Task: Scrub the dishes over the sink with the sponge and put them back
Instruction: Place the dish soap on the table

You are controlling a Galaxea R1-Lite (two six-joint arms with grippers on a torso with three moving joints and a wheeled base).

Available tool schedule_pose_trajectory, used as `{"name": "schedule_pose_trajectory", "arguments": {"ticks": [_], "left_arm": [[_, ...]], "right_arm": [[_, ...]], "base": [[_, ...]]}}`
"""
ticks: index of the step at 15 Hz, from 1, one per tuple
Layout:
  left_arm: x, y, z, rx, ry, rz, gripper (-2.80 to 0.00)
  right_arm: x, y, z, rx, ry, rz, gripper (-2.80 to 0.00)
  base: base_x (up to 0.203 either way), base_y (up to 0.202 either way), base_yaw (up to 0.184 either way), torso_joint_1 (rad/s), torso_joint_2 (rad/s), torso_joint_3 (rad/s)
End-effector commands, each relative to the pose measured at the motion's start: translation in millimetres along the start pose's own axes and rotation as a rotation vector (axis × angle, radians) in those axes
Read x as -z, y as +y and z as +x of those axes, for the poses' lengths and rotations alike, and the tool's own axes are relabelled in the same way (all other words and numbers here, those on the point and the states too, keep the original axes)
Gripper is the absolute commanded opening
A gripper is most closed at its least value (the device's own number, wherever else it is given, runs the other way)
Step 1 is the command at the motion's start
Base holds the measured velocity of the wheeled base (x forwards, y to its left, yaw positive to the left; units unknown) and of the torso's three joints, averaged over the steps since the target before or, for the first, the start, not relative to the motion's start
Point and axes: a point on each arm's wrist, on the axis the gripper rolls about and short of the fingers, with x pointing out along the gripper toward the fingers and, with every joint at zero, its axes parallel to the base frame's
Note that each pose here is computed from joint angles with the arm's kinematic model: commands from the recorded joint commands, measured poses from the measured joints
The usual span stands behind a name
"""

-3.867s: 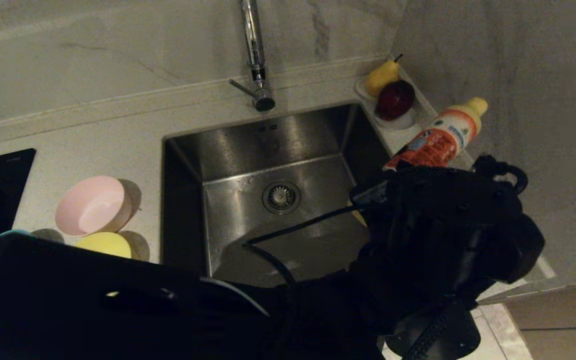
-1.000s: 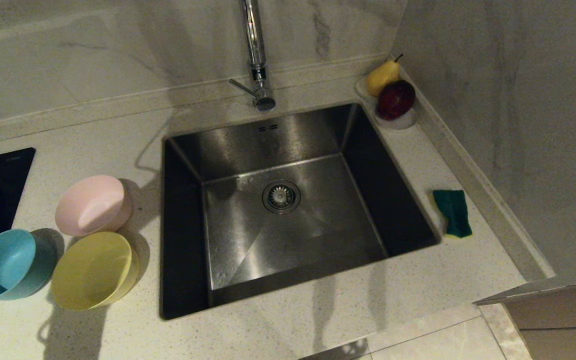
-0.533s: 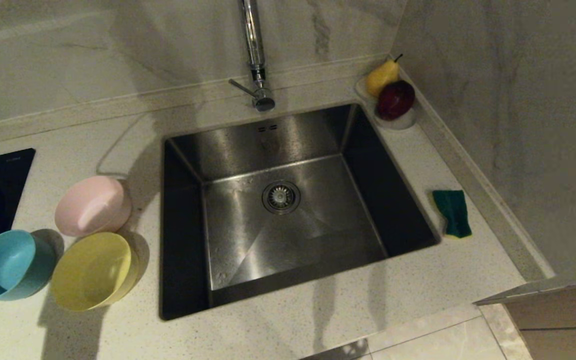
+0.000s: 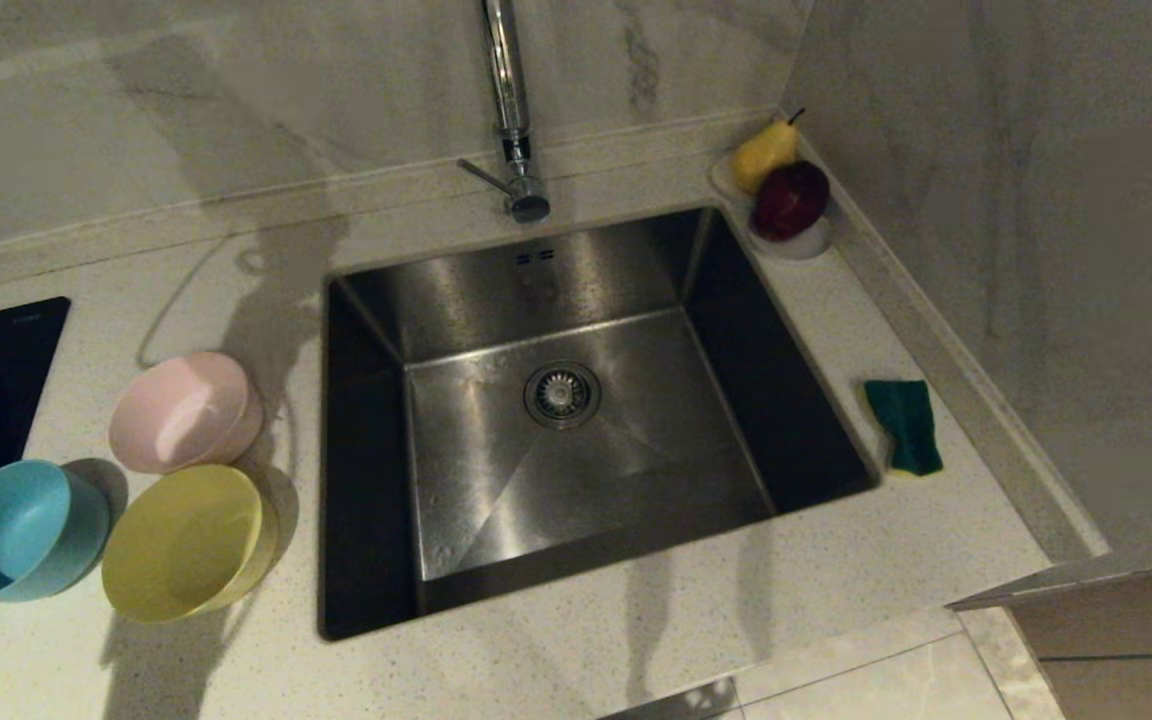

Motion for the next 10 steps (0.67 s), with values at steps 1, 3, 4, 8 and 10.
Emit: {"name": "schedule_pose_trajectory", "arguments": {"ticks": [1, 3, 4, 8, 10], "left_arm": [[30, -0.2, 16, -0.002, 0.028, 0.027, -2.8], [44, -3.4, 25, 0.001, 0.024, 0.026, -2.8], [51, -4.9, 28, 0.004, 0.024, 0.026, -2.8], [77, -5.6, 44, 0.026, 0.032, 0.041, -2.8], [87, -6.6, 49, 0.025, 0.037, 0.043, -2.8]], "right_arm": [[0, 0, 0, -0.001, -0.001, 0.0, -2.8], [0, 0, 0, -0.001, -0.001, 0.0, -2.8], [0, 0, 0, -0.001, -0.001, 0.0, -2.8], [0, 0, 0, -0.001, -0.001, 0.0, -2.8], [0, 0, 0, -0.001, -0.001, 0.0, -2.8]], "base": [[0.0, 0.0, 0.0, 0.0, 0.0, 0.0], [0.0, 0.0, 0.0, 0.0, 0.0, 0.0], [0.0, 0.0, 0.0, 0.0, 0.0, 0.0], [0.0, 0.0, 0.0, 0.0, 0.0, 0.0], [0.0, 0.0, 0.0, 0.0, 0.0, 0.0]]}}
